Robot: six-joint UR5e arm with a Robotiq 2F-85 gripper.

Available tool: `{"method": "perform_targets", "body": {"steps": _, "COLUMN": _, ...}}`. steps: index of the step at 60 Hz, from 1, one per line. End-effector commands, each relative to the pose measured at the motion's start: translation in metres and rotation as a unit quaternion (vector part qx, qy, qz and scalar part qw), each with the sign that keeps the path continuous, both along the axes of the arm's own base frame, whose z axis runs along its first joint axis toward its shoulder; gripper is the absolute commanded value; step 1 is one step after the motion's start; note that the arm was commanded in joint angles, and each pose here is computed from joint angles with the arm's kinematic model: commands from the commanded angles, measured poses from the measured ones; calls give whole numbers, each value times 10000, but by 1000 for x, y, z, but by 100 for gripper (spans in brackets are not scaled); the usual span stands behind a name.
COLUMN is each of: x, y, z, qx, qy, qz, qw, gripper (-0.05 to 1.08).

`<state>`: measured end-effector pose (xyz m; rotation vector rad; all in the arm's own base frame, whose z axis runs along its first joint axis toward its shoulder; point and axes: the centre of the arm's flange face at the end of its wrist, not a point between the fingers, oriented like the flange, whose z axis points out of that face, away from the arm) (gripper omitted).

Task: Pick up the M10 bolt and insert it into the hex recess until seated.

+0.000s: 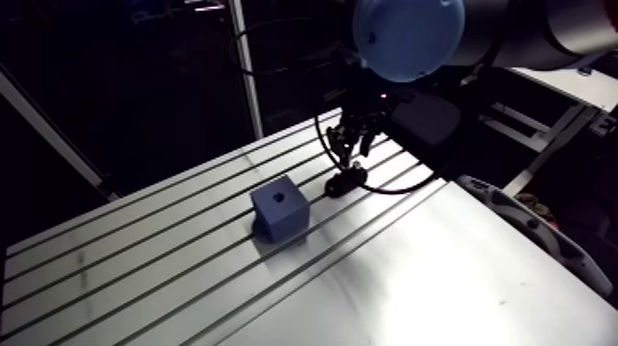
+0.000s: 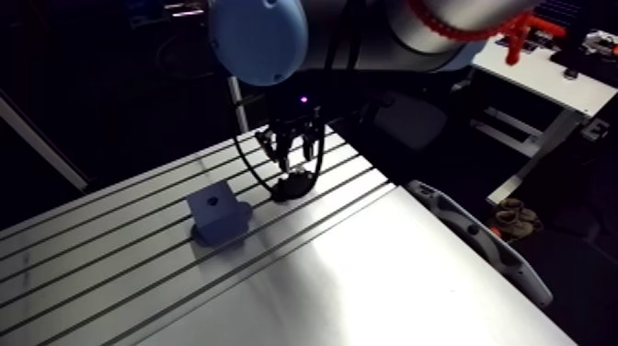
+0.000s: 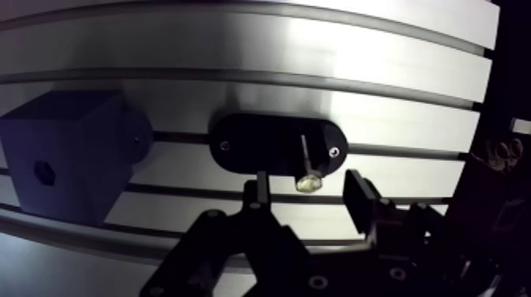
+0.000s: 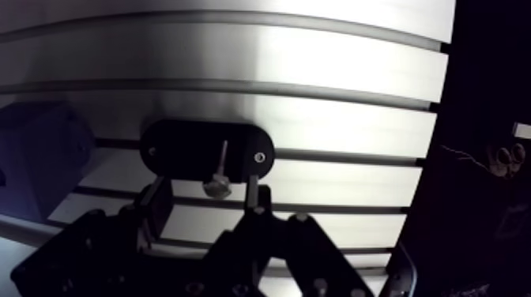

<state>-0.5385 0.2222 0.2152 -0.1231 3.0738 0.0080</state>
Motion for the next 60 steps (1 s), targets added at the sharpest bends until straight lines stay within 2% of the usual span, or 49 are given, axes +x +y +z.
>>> {"method": "perform_targets", "body": {"steps": 1, "x": 0, "y": 0, "z": -1, "qx": -8, "qy": -6, "qz": 40, "qw": 10000, "gripper": 42}}
{"method": "perform_targets", "body": {"steps": 19, "x": 1, "y": 3, "z": 1, "qx": 1, "qy": -2, "qz": 210, "qw": 9998, "gripper": 42}}
{"method": "perform_targets", "body": {"steps": 29, "x": 2, "y": 4, "z": 1, "qx": 50, "qy": -45, "qz": 301, "qw": 9995, "gripper": 42}}
{"method": "perform_targets", "body": {"steps": 60, "x": 3, "y": 2, "z": -2, "qx": 28, "qy": -76, "qz": 311, "qw": 9995, "gripper": 44}}
